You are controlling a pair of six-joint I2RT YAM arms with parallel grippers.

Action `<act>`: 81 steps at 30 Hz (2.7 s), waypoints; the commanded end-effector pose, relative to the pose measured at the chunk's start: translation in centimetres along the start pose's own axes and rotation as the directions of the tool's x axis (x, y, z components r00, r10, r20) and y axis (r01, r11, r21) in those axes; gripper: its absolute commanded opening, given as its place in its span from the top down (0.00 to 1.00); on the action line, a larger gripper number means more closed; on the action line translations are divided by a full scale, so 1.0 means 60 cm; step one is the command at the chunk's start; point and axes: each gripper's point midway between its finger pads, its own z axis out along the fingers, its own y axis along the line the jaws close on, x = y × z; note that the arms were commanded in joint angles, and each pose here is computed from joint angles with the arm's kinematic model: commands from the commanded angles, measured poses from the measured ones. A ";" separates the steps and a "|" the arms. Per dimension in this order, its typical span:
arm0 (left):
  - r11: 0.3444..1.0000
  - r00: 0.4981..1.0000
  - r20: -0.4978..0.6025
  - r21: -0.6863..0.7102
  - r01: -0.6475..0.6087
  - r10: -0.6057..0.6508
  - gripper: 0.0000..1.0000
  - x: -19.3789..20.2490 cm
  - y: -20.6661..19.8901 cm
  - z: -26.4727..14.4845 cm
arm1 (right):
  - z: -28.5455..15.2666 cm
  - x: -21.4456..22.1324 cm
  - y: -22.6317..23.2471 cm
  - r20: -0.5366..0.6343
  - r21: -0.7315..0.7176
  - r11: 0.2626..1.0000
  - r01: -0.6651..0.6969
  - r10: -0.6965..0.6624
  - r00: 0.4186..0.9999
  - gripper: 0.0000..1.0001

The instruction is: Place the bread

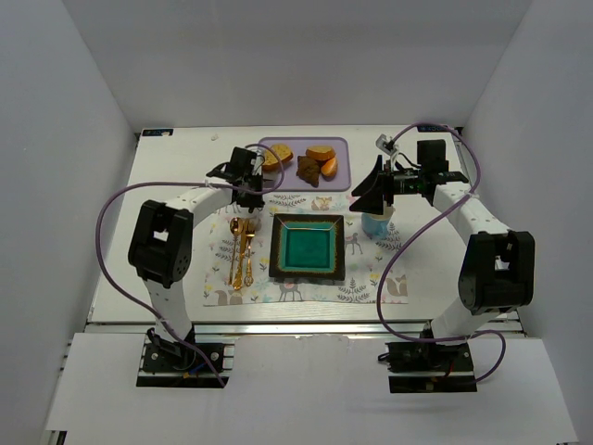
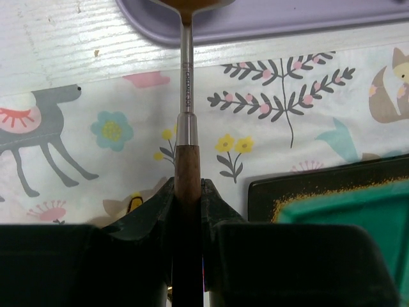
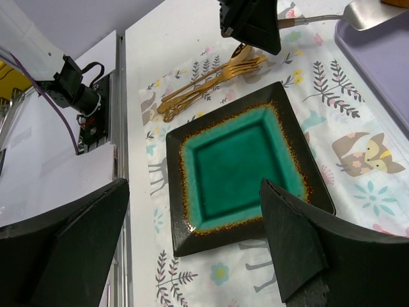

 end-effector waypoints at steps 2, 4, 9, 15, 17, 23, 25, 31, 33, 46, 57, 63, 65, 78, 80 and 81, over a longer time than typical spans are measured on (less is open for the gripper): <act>0.999 0.987 0.162 0.036 -0.025 0.019 1.00 -0.065 -0.020 -0.072 | 0.001 -0.019 0.008 0.006 -0.026 0.998 0.051 -0.051 0.999 0.11; 0.999 0.985 0.171 0.039 -0.026 0.019 1.00 -0.061 -0.019 -0.086 | 0.001 -0.022 0.006 0.004 -0.021 0.998 0.058 -0.058 0.998 0.11; 0.998 0.982 0.190 0.055 -0.033 0.022 1.00 -0.050 -0.022 -0.128 | 0.000 -0.024 0.000 -0.007 -0.011 0.997 0.074 -0.075 0.997 0.11; 0.995 0.979 0.202 0.086 -0.052 0.034 1.00 -0.031 -0.030 -0.174 | 0.000 -0.028 -0.011 -0.019 0.007 0.995 0.095 -0.095 0.995 0.11; 0.992 0.977 0.207 0.110 -0.068 0.044 1.00 -0.021 -0.040 -0.192 | -0.001 -0.033 -0.014 -0.023 0.015 0.994 0.106 -0.106 0.994 0.11; 0.977 0.977 0.194 0.173 -0.124 0.089 1.00 0.024 -0.066 -0.234 | -0.002 -0.038 -0.024 -0.042 0.034 0.992 0.121 -0.120 0.992 0.11; 0.971 0.977 0.184 0.194 -0.143 0.107 1.00 0.039 -0.077 -0.243 | -0.003 -0.037 -0.026 -0.049 0.040 0.991 0.127 -0.125 0.991 0.11; 0.951 0.976 0.125 0.233 -0.204 0.179 1.00 0.100 -0.102 -0.259 | -0.007 -0.037 -0.027 -0.059 0.054 0.989 0.138 -0.135 0.989 0.11; 0.946 0.975 0.094 0.239 -0.220 0.203 1.00 0.123 -0.106 -0.258 | -0.008 -0.036 -0.026 -0.064 0.060 0.988 0.143 -0.139 0.988 0.11; 0.897 0.908 -0.080 0.216 -0.387 0.411 1.00 0.236 -0.125 -0.253 | -0.017 -0.036 -0.026 -0.082 0.088 0.979 0.183 -0.176 0.981 0.11; 0.835 0.801 -0.277 0.010 -0.550 0.531 1.00 0.279 -0.077 -0.242 | -0.018 -0.038 -0.028 -0.078 0.088 0.979 0.185 -0.178 0.981 0.11; 0.792 0.823 -0.250 -0.234 -0.563 0.511 1.00 0.219 -0.045 -0.269 | -0.020 -0.036 -0.029 -0.079 0.093 0.979 0.183 -0.176 0.981 0.11; 0.783 0.835 -0.242 -0.294 -0.548 0.494 1.00 0.206 -0.034 -0.282 | -0.018 -0.034 -0.028 -0.079 0.088 0.980 0.180 -0.174 0.982 0.11; 0.943 0.974 -0.020 -0.245 -0.225 0.227 1.00 0.101 -0.049 -0.291 | -0.016 -0.035 -0.031 -0.072 0.077 0.982 0.171 -0.166 0.984 0.11; 0.981 0.991 0.047 -0.156 -0.118 0.127 1.00 0.049 -0.063 -0.279 | -0.016 -0.036 -0.030 -0.071 0.075 0.982 0.171 -0.166 0.984 0.11; 0.983 0.994 0.041 -0.156 -0.094 0.101 1.00 0.034 -0.061 -0.260 | -0.016 -0.037 -0.029 -0.070 0.074 0.983 0.171 -0.166 0.984 0.11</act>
